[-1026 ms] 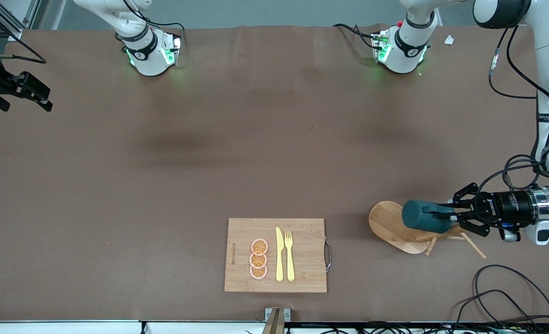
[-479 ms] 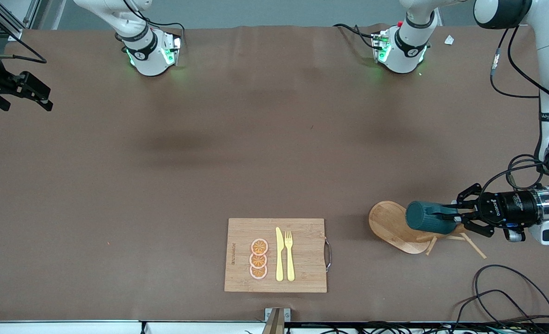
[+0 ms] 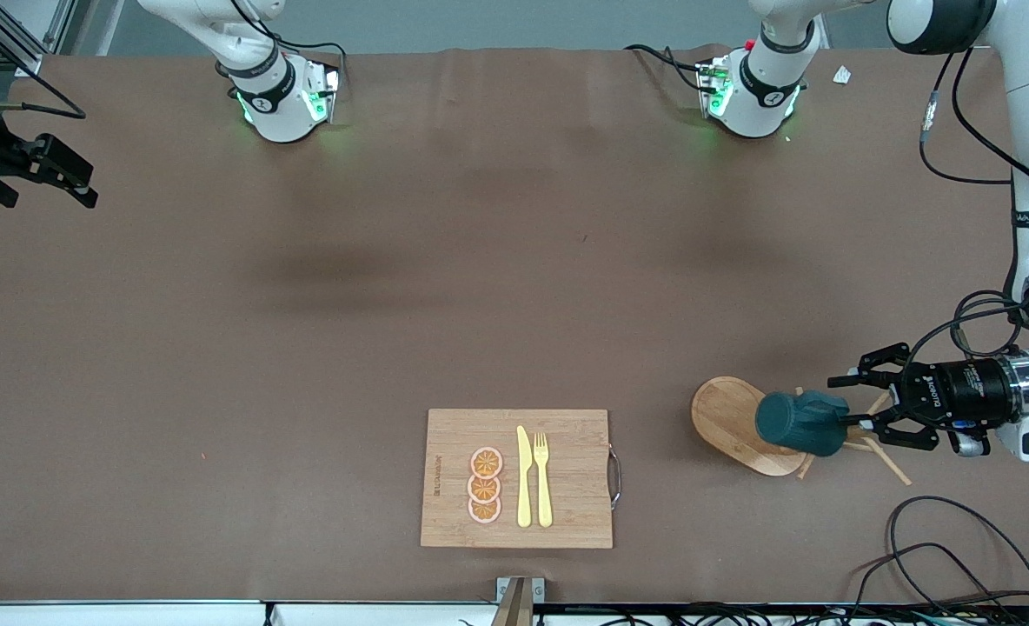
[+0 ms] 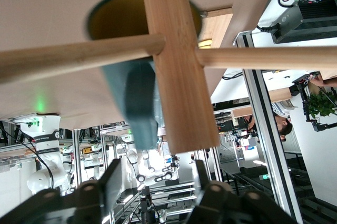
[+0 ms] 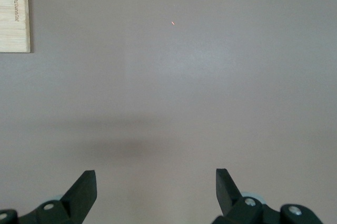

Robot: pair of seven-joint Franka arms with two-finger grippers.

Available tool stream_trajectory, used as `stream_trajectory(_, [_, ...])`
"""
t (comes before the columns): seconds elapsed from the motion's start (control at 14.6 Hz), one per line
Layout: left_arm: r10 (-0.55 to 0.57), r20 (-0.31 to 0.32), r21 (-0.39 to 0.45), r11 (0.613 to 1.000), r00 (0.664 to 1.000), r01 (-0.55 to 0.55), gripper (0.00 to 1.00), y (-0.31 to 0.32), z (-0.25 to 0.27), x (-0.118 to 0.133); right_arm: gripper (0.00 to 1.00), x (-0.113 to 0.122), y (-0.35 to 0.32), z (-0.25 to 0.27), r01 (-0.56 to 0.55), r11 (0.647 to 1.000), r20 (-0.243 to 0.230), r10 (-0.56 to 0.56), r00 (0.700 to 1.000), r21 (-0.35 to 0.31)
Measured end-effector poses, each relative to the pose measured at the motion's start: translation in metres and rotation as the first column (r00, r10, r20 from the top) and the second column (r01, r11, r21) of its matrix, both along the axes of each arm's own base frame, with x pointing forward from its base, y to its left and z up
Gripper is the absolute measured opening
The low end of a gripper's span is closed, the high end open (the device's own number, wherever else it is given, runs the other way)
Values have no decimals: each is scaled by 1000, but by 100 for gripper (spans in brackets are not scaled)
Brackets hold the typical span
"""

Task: Pass cup and hang on rack
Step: 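Open the left gripper and draw it back from the rack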

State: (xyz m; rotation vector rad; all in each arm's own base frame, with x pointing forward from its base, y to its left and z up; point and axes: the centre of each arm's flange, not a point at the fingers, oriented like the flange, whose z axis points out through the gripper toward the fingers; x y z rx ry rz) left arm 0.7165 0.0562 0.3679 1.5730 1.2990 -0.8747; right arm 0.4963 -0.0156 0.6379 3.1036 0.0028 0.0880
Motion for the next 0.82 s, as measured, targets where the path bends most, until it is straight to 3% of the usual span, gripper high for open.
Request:
stream_trajectory(0.21, [-7, 10, 3, 1000, 1000, 6, 97, -4, 5, 1, 100, -1, 0, -1, 0, 1000, -6, 0, 1000, 0])
stream_trajectory(0.27, [-20, 17, 17, 1000, 1000, 20, 100, -9, 10, 2, 100, -1, 0, -1, 0, 1000, -8, 0, 1000, 0])
stream_trajectory(0.48, [-137, 30, 182, 975, 990, 130, 100, -37, 32, -5, 100, -1, 0, -1, 1, 1000, -10, -1, 1000, 0])
stream_trajectory(0.82, [-281, 58, 433, 872, 958, 230, 100, -65, 93, -24, 100, -1, 0, -1, 1, 1000, -11, -1, 1000, 0])
